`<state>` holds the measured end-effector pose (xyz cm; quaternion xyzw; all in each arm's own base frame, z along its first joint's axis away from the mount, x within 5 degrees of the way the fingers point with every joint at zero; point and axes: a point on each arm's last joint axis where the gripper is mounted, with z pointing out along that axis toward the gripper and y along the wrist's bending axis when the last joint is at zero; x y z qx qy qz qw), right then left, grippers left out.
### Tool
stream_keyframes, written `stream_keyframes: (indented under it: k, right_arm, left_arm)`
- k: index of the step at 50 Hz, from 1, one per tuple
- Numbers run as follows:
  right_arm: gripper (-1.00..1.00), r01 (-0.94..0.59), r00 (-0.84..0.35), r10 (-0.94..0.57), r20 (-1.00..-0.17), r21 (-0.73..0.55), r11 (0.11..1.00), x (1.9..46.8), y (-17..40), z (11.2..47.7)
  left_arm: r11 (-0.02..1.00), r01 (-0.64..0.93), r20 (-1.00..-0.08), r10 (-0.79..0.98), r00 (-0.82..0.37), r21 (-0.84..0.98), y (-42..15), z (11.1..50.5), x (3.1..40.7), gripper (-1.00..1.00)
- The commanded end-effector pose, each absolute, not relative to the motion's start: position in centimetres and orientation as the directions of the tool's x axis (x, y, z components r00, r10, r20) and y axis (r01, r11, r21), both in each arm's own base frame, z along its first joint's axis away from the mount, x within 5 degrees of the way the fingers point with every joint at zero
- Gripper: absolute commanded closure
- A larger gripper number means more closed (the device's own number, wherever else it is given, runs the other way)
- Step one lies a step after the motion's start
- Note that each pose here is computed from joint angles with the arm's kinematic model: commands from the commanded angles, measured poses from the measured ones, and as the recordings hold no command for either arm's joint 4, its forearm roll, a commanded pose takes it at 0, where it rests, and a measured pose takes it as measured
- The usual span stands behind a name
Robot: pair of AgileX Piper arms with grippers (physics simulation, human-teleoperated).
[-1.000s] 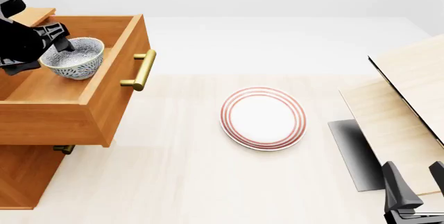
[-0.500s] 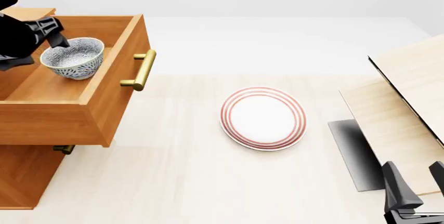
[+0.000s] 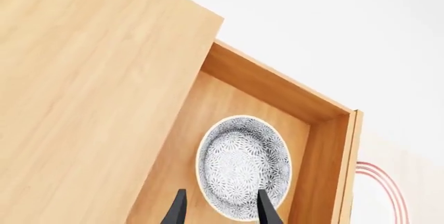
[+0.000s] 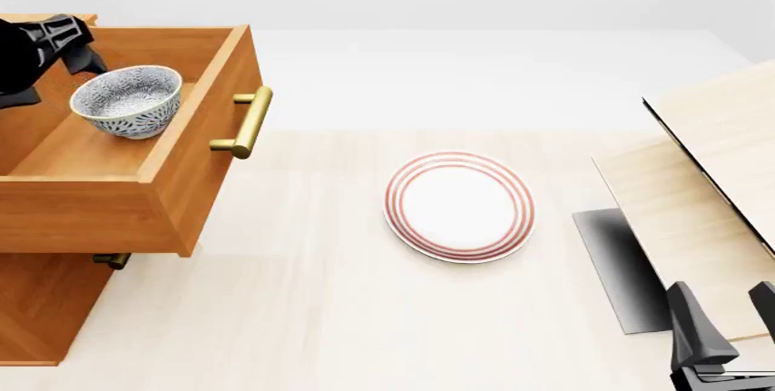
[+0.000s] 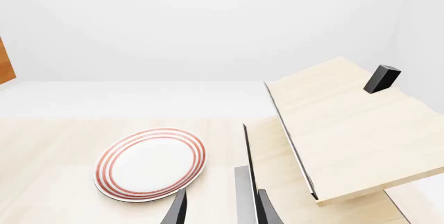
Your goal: Open the top drawer of the cabinet and put the bowl in it.
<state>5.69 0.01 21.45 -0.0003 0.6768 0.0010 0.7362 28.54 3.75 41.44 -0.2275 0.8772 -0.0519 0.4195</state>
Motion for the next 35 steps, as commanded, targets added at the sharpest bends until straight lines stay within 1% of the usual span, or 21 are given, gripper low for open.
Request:
stream_keyframes:
  k: [1, 11, 35]
  right_arm:
    - [-1.00, -0.001, 0.084, 0.001, -0.996, 0.001, 1.000, 5.7, 0.0, 21.4]
    - [-1.00, -0.001, 0.084, 0.001, -0.996, 0.001, 1.000, 5.7, 0.0, 21.4]
    - [-1.00, -0.001, 0.084, 0.001, -0.996, 0.001, 1.000, 5.7, 0.0, 21.4]
  left_arm:
    - [0.895, -0.343, -0.724, -0.437, -0.535, -0.286, 3.3, 42.8, 26.7, -1.00]
    - [0.899, -0.331, -0.740, -0.428, -0.519, -0.287, 3.0, 44.6, 25.0, -1.00]
    - [0.912, -0.289, -0.754, -0.406, -0.517, -0.293, 1.8, 46.3, 21.7, -1.00]
